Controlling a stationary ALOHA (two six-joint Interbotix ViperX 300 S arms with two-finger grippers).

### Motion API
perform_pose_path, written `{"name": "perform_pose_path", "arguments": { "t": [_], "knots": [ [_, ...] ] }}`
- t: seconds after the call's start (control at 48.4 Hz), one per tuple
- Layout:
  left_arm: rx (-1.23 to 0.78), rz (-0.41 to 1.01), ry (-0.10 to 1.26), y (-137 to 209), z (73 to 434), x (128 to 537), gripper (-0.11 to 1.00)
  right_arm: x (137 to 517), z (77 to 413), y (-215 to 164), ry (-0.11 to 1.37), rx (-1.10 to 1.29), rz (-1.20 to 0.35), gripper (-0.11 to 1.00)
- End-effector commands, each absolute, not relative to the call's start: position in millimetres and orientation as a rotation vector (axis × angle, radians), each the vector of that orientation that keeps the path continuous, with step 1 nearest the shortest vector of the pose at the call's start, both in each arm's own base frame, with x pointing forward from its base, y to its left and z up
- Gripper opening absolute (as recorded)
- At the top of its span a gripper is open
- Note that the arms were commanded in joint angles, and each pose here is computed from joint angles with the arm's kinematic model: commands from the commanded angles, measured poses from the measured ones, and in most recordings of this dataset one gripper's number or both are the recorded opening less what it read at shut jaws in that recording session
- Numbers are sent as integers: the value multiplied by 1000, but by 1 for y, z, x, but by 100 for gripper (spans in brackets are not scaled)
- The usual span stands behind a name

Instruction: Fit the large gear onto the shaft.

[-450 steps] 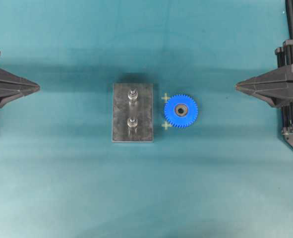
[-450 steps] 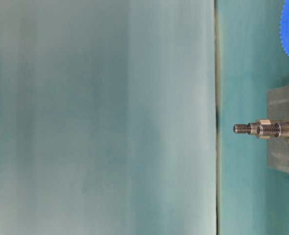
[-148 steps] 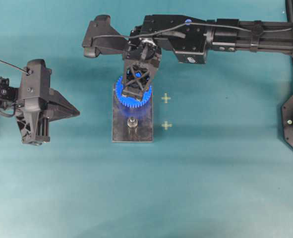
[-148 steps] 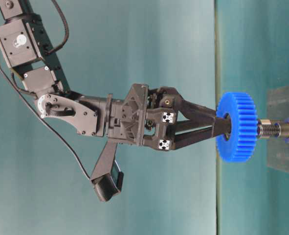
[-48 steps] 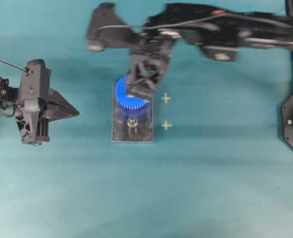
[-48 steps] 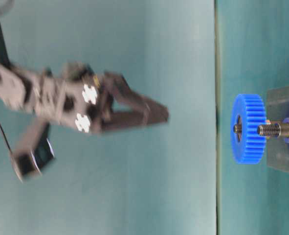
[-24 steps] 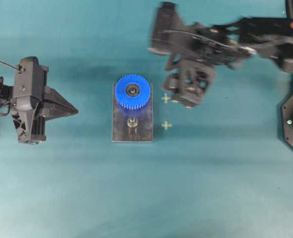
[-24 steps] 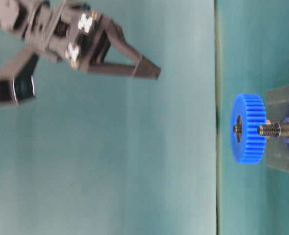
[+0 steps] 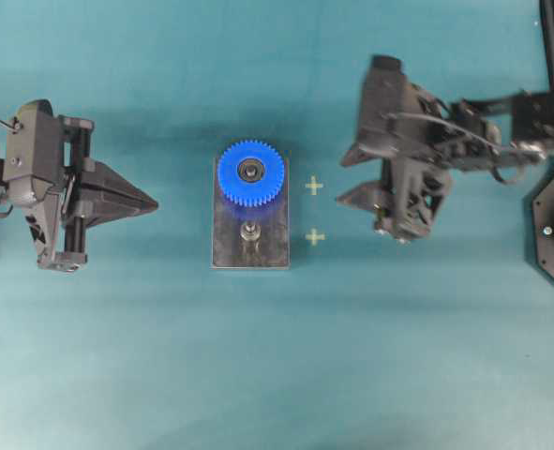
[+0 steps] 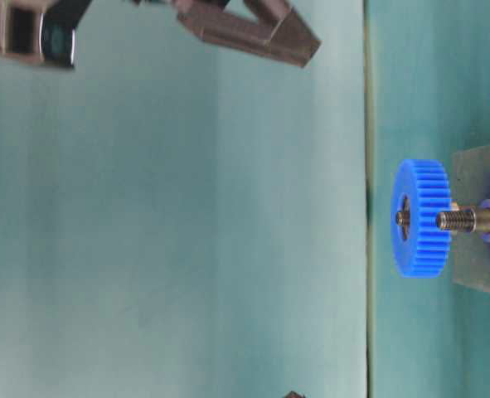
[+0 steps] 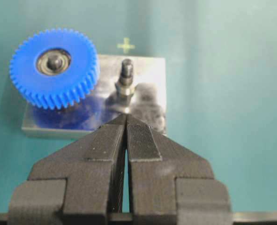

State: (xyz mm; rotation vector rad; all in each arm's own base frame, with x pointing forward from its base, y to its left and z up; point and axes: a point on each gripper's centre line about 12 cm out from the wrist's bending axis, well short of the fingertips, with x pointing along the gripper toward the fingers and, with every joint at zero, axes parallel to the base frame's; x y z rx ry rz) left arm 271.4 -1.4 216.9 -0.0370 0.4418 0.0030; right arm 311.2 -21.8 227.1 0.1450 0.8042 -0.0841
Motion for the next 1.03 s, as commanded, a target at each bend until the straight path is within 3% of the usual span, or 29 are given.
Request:
{"name": "perform_pose_path", "arguments": {
  "t": [0.0,0.331,0.64,1.012],
  "knots": [
    [-34,1,411,-1,224,273,0,306,237,-20,713,132,-78,65],
    [-37,2,414,-1,222,272,0,273,238,-19,472,131,-92,65],
    [-37,2,430,-1,217,272,0,253,209,-8,555,133,-63,65],
    [-37,3,459,-1,210,274,0,249,199,-7,614,138,-60,65]
  ]
}}
